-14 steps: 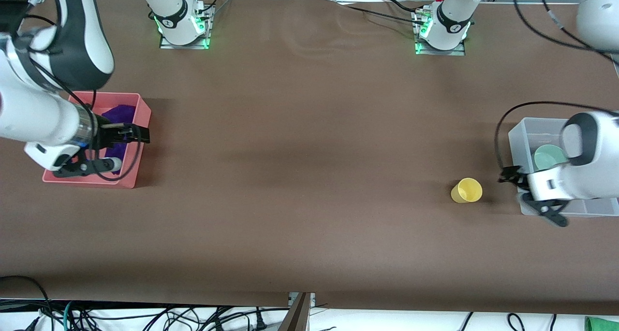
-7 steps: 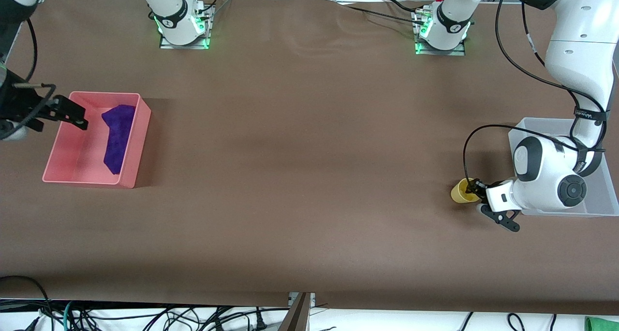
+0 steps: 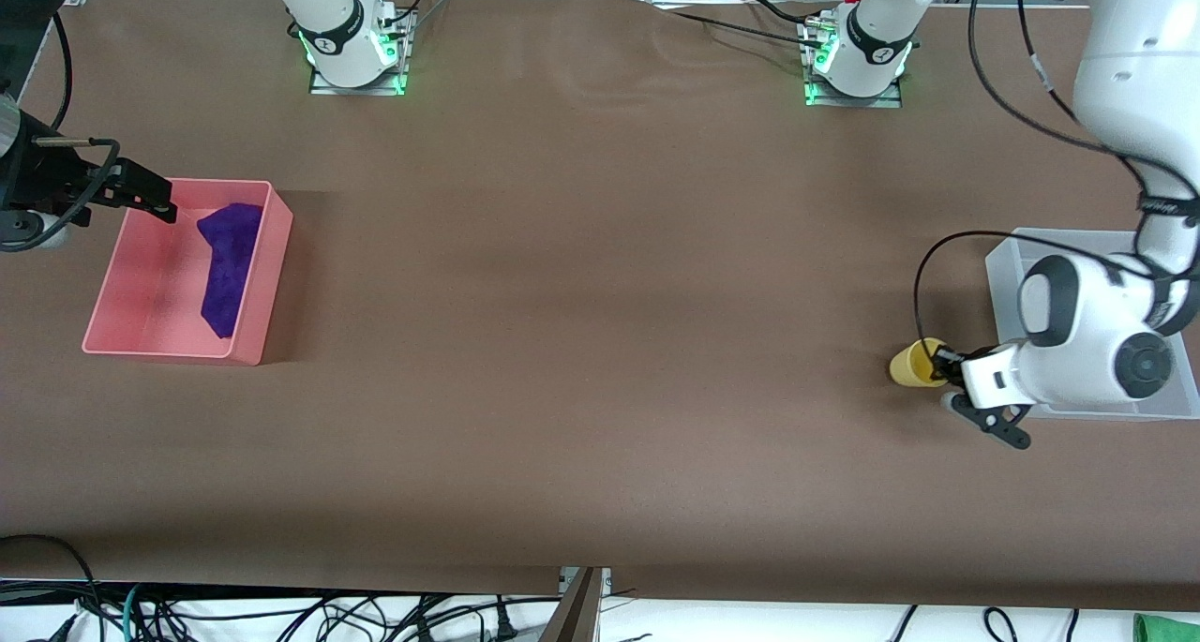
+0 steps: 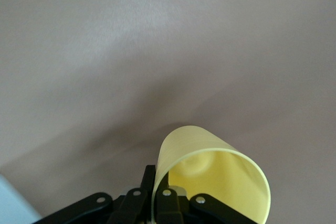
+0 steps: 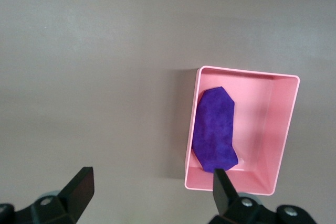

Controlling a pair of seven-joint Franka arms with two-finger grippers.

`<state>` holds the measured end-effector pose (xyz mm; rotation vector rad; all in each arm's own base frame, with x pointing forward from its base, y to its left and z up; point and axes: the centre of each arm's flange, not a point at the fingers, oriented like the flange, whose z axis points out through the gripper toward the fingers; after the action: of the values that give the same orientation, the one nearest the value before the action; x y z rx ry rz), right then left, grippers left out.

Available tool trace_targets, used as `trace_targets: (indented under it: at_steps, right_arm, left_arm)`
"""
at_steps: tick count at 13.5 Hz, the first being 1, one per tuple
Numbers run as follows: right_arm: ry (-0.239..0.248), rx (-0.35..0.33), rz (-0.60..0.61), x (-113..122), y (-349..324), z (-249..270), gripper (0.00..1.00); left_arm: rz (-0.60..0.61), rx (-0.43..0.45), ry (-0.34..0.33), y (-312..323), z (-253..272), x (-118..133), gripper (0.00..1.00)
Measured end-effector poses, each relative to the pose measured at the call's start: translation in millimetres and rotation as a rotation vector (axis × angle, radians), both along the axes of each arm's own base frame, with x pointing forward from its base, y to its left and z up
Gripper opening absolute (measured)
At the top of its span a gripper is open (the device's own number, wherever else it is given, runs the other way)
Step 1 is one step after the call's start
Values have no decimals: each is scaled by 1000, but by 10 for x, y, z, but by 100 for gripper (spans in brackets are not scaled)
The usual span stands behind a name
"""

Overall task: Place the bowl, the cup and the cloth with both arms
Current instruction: 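Lift the yellow cup and place it into the green bowl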

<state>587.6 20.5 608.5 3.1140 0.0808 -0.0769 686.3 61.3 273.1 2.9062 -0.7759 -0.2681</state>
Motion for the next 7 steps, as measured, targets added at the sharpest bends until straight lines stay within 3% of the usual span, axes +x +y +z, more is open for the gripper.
trace_targets:
  at_steps: [4, 7]
  right_arm:
    - [21, -2, -7, 26, 28, -69, 100]
    - [26, -3, -9, 61, 22, -108, 100]
  left_arm:
    - [-77, 74, 33, 815, 913, -317, 4]
    - [-133, 88, 81, 1704, 765, -648, 4]
